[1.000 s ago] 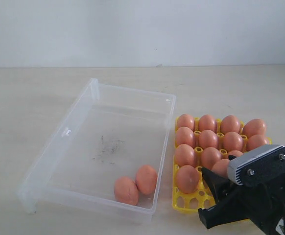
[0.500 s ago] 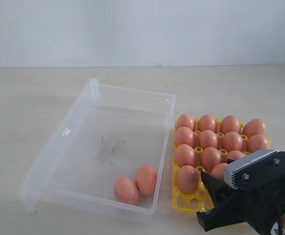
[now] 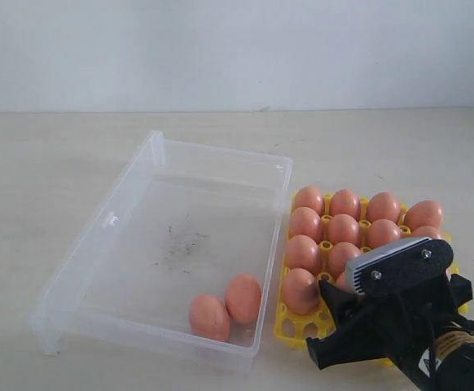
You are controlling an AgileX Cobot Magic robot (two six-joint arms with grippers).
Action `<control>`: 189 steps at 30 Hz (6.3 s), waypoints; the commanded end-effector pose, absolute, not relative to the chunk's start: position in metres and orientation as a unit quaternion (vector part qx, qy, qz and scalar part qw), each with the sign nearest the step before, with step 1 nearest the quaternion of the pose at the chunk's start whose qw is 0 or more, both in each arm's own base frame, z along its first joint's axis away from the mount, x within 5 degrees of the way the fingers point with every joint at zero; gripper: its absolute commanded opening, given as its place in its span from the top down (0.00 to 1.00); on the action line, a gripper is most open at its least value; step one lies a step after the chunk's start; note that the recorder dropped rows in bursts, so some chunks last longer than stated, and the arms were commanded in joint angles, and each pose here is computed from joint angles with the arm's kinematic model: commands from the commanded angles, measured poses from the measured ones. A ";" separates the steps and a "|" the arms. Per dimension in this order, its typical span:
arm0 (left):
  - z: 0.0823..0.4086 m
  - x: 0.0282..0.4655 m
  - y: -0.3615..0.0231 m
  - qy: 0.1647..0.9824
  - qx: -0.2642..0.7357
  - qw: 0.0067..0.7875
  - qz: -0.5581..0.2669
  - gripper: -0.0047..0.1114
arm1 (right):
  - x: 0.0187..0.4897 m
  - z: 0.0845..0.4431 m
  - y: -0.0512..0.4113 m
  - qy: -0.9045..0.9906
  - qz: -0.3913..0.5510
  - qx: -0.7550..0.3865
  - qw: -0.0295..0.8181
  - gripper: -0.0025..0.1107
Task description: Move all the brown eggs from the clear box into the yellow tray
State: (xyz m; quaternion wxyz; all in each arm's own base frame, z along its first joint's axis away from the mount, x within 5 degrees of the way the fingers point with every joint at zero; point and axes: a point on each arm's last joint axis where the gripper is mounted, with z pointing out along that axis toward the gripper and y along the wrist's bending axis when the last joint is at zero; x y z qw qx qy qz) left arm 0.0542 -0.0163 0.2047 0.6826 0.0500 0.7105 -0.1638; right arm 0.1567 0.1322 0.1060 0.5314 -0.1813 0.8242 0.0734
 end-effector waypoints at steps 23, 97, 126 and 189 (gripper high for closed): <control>0.204 0.054 -0.017 0.709 0.049 0.683 -0.171 0.92 | 0.156 0.110 0.136 0.819 0.097 -0.181 0.535 0.48; 0.204 0.054 -0.017 0.709 0.049 0.682 -0.171 0.92 | 0.251 0.151 0.316 0.912 0.003 -0.401 0.084 0.98; 0.204 0.054 -0.017 0.710 0.049 0.682 -0.170 0.92 | 0.195 0.226 0.186 0.845 0.086 -0.169 0.501 0.98; 0.205 0.054 -0.017 0.708 0.050 0.683 -0.171 0.92 | 0.085 0.241 0.156 0.796 0.401 -0.317 0.325 0.98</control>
